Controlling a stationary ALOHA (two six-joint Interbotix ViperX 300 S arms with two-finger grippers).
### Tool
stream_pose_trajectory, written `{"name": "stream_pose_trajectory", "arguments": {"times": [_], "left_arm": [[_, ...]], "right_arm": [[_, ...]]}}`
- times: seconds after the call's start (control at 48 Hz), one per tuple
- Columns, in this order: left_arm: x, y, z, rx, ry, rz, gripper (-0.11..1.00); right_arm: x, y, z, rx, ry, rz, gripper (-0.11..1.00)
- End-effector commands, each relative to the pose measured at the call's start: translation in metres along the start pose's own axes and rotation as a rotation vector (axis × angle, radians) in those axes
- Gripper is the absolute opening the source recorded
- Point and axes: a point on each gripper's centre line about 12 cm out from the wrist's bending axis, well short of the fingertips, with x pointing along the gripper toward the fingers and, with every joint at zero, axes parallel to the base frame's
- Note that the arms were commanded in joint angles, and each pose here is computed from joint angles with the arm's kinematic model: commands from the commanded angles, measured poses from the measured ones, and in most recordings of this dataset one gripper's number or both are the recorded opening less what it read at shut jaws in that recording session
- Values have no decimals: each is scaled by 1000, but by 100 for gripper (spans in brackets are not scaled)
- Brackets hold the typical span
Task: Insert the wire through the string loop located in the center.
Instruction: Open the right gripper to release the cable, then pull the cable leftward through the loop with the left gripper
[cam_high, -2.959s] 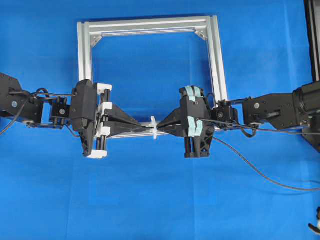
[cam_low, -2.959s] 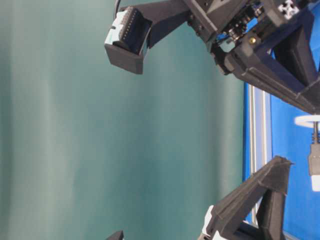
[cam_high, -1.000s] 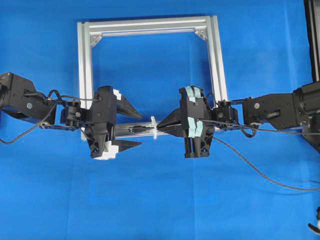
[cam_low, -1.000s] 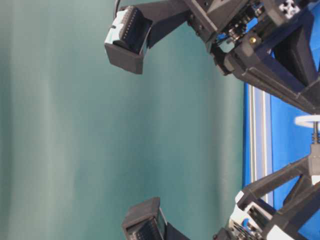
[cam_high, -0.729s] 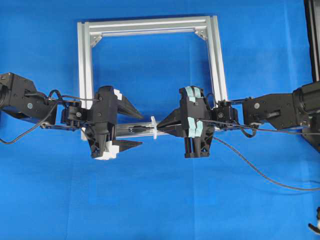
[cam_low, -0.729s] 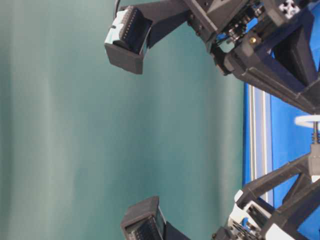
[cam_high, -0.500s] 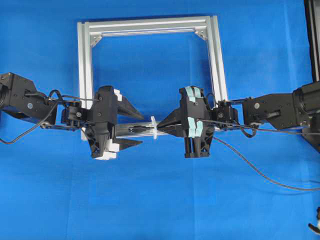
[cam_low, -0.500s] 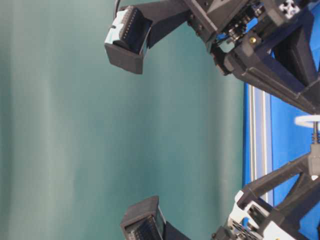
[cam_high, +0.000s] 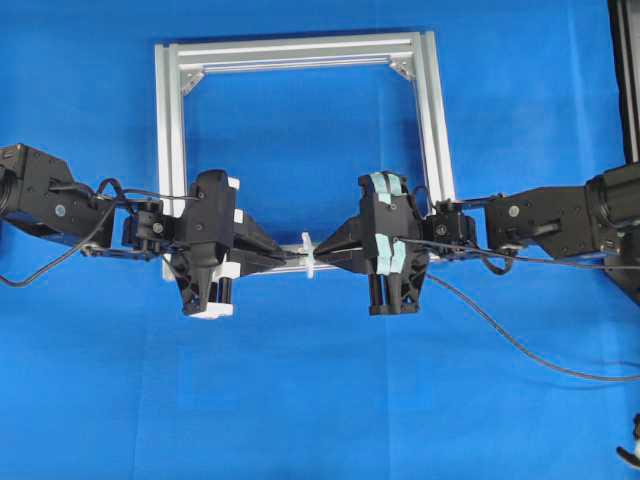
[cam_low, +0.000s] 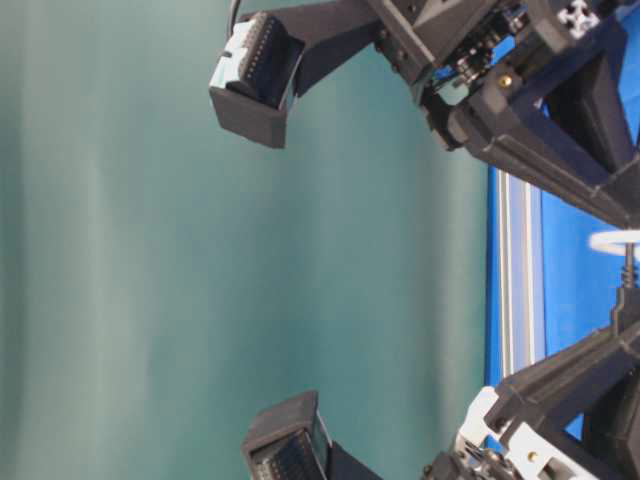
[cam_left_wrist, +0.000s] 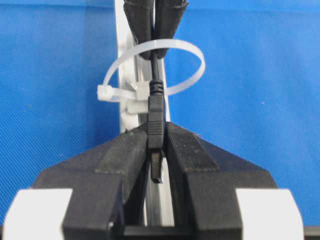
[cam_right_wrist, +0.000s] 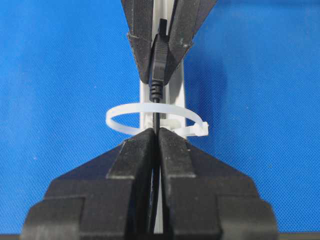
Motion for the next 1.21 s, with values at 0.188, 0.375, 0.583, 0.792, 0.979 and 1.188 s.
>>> {"name": "stream_pose_trajectory", "arguments": {"times": [0.188,0.375,0.583,0.792,0.979,1.188], "left_arm": [[0,1,12,-4,-35,0,7],[0,1,12,-5,-34,1,7],[0,1,12,-5,-35,1,7],[0,1,12,-5,-35,1,7],[0,1,12,-5,-35,1,7],[0,1,12,-4,-35,0,7]], "right_arm": [[-1,1,11,-1,-34,3,-2],[-1,1,10,-1,-31,3,-2],[-1,0,10,5,-26,2,-2],[-2,0,10,10,-20,0,23],[-2,2,7,8,-9,4,77],[-2,2,7,8,-9,4,92]]}}
